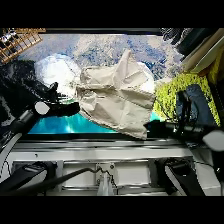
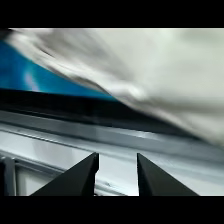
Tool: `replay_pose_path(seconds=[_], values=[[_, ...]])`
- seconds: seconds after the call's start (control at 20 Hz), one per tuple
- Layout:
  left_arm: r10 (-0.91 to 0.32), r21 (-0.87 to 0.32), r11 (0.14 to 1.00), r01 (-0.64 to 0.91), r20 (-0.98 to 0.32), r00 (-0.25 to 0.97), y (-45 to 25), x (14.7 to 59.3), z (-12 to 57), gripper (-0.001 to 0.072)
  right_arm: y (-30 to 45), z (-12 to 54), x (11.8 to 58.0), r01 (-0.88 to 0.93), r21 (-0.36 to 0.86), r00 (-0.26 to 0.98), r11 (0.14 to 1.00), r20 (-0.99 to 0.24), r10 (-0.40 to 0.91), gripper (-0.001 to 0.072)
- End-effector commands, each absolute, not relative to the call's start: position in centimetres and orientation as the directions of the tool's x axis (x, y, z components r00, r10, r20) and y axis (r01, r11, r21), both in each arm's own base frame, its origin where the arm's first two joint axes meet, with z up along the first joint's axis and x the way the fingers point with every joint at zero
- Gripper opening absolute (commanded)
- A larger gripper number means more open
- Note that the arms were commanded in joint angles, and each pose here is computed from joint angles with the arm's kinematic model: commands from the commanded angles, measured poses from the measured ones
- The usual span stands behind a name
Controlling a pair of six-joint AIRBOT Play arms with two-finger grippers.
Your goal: Fold the clothes and pants, and hang the long-sleeved shirts on hangers.
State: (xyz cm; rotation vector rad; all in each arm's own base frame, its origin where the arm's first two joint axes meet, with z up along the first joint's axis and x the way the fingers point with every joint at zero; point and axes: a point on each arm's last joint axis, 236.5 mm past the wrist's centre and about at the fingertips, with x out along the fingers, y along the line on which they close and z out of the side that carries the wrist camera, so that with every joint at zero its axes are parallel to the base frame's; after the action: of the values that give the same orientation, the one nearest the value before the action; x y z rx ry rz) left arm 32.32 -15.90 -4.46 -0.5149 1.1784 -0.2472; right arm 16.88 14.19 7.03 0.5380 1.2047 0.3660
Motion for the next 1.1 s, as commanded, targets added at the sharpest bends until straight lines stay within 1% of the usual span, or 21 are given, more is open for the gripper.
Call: replay_pose_path(seconds=[0.0, 0.05, 0.15, 0.35, 0.4, 0.5, 0.55, 0.6, 0.65, 0.85, 1.05], values=[[-0.417, -0.471, 0.882, -0.034, -0.811, 0.41, -15.1, 32.7, -3.6, 0.0014, 12.3, -0.2, 13.1, 0.245, 0.528, 0.254, 0.813, -0.844, 0.472, 0.0292], [-0.416, -0.47, 0.882, -0.036, -0.813, 0.408, -15.1, 32.6, -3.7, 0.0014, 12.2, -1.9, 12.4, 0.272, 0.51, 0.21, 0.816, -0.859, 0.467, 0.0293], [-0.414, -0.467, 0.883, -0.041, -0.818, 0.401, -15.0, 32.3, -4.1, 0.0014, 12.1, -3.7, 11.8, 0.301, 0.488, 0.168, 0.819, -0.873, 0.458, 0.0294], [-0.409, -0.463, 0.885, -0.049, -0.824, 0.392, -14.8, 31.9, -4.7, 0.0014, 10.1, -5.1, 13.1, 0.313, 0.43, 0.22, 0.847, -0.9, 0.376, 0.0297], [-0.409, -0.463, 0.885, -0.049, -0.823, 0.393, -14.8, 31.9, -4.7, 0.0014, 9.9, -5.6, 13.3, 0.32, 0.42, 0.218, 0.849, -0.905, 0.366, 0.0296], [-0.409, -0.463, 0.885, -0.049, -0.822, 0.395, -14.8, 32.0, -4.7, 0.0014, 10.0, -6.3, 13.9, 0.34, 0.415, 0.207, 0.844, -0.908, 0.364, 0.0297], [-0.409, -0.463, 0.885, -0.049, -0.823, 0.395, -14.8, 32.0, -4.7, 0.0014, 10.1, -6.6, 14.2, 0.344, 0.416, 0.199, 0.841, -0.908, 0.368, 0.031], [-0.409, -0.463, 0.885, -0.049, -0.823, 0.395, -14.8, 32.0, -4.7, 0.0014, 10.4, -7.0, 14.5, 0.343, 0.416, 0.186, 0.842, -0.909, 0.373, 0.0351], [-0.409, -0.463, 0.885, -0.049, -0.823, 0.395, -14.8, 32.0, -4.7, 0.0014, 10.5, -7.6, 14.6, 0.341, 0.41, 0.165, 0.846, -0.912, 0.376, 0.0368], [-0.409, -0.463, 0.885, -0.049, -0.823, 0.395, -14.8, 32.0, -4.7, 0.0014, 10.6, -9.9, 14.6, 0.324, 0.371, 0.073, 0.87, -0.927, 0.368, 0.0372], [-0.409, -0.463, 0.885, -0.049, -0.823, 0.395, -14.8, 32.0, -4.7, 0.0014, 10.9, -11.0, 15.5, 0.325, 0.376, 0.071, 0.868, -0.925, 0.374, 0.0372]])
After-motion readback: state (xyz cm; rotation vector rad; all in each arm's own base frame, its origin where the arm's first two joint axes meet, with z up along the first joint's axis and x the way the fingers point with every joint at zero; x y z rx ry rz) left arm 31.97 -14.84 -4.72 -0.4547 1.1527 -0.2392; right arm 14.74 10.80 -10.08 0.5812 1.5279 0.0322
